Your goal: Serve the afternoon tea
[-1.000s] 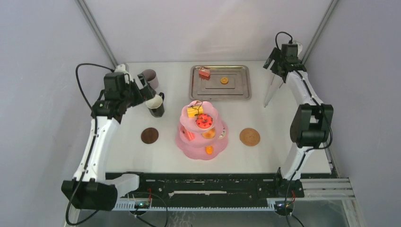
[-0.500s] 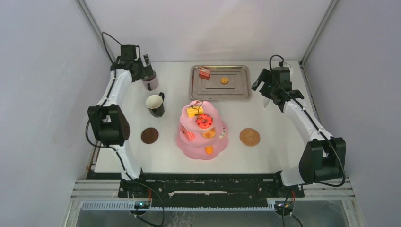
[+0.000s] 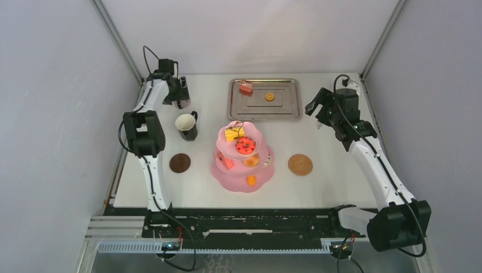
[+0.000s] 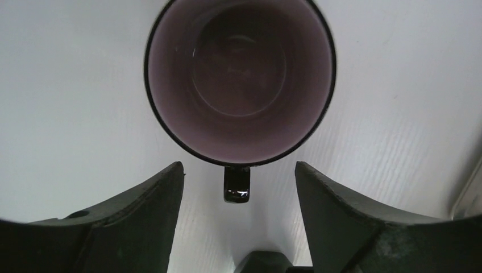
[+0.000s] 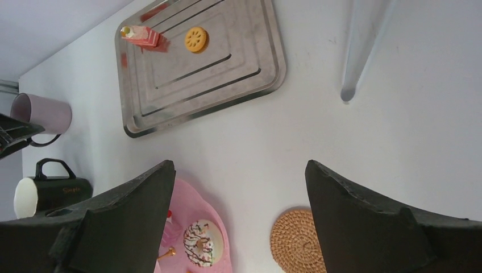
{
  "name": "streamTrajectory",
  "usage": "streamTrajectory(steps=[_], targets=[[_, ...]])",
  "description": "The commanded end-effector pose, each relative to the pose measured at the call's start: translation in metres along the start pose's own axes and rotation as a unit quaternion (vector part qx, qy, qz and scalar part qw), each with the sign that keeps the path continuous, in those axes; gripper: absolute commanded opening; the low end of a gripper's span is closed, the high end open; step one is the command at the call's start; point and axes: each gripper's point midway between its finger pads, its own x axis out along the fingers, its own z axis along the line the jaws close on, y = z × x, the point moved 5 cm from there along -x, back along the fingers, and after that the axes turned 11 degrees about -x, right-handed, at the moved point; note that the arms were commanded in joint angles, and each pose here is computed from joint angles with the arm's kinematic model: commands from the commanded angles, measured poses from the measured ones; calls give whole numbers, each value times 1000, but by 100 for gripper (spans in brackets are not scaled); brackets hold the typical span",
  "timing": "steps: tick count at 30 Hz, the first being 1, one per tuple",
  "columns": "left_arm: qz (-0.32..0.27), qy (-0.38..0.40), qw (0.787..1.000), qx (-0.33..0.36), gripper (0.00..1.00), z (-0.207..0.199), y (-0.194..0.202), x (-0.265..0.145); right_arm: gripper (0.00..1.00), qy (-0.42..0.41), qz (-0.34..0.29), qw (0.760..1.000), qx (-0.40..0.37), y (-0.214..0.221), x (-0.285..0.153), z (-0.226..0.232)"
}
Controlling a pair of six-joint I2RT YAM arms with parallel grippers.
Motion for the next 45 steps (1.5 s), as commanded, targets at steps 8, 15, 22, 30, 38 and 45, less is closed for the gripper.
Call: streamTrajectory(steps=[8,15,22,30,38,45], targets=[[-2,3,1000,8,63,-2,-9,17,92,26,3,999,-20,8,-16,-14],[-18,-3,1000,10,28,0,-14,12,92,26,11,999,-19,15,-16,-16],[-49,-15,999,9,0,3,-27,-20,92,21,12,1000,-18,19,-21,-16],[-137,-31,990,1,0,24,-24,-129,91,-2,2,1000,-18,16,-32,-10],[-137,-6,990,-32,0,48,55,-198,91,-23,-4,999,-23,18,-41,-6],[-121,3,990,-77,0,67,139,-219,91,-37,-17,999,-23,17,-51,-4]])
